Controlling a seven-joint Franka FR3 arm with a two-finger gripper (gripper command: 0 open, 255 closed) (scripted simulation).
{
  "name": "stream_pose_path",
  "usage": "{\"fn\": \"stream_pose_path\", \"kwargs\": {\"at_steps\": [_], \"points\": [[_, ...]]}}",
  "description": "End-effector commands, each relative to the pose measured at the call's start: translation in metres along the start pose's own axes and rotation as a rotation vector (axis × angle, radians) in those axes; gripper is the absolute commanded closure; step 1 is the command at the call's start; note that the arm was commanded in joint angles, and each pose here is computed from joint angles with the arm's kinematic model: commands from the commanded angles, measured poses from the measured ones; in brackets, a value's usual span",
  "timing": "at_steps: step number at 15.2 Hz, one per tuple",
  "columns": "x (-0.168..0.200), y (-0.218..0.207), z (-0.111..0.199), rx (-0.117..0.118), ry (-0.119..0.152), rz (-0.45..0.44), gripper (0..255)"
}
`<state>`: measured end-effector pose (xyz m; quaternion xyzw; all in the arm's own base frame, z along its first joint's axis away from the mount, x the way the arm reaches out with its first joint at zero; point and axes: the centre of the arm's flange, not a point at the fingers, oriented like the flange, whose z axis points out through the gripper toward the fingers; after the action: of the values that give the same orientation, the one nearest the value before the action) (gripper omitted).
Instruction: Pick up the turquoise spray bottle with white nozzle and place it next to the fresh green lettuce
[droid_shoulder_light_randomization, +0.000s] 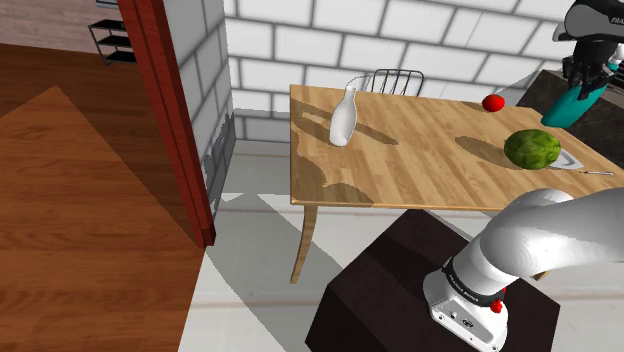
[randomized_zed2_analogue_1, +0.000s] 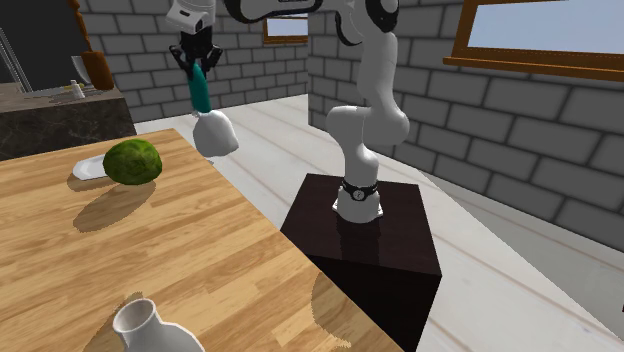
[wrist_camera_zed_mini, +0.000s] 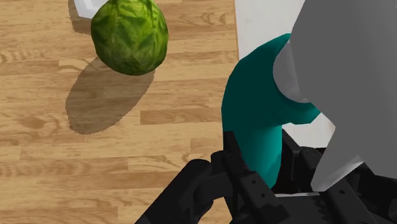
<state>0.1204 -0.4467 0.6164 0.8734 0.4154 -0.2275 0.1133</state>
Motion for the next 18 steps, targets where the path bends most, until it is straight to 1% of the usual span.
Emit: {"fn": "stream_pose_path", "kwargs": {"at_steps": [1, 18], "points": [[-0.022, -0.002, 0.013, -0.001, -0.001, -0.001, 255], [-0.216, -0.033, 0.122, -0.001, -0.001, -0.001, 255]]}}
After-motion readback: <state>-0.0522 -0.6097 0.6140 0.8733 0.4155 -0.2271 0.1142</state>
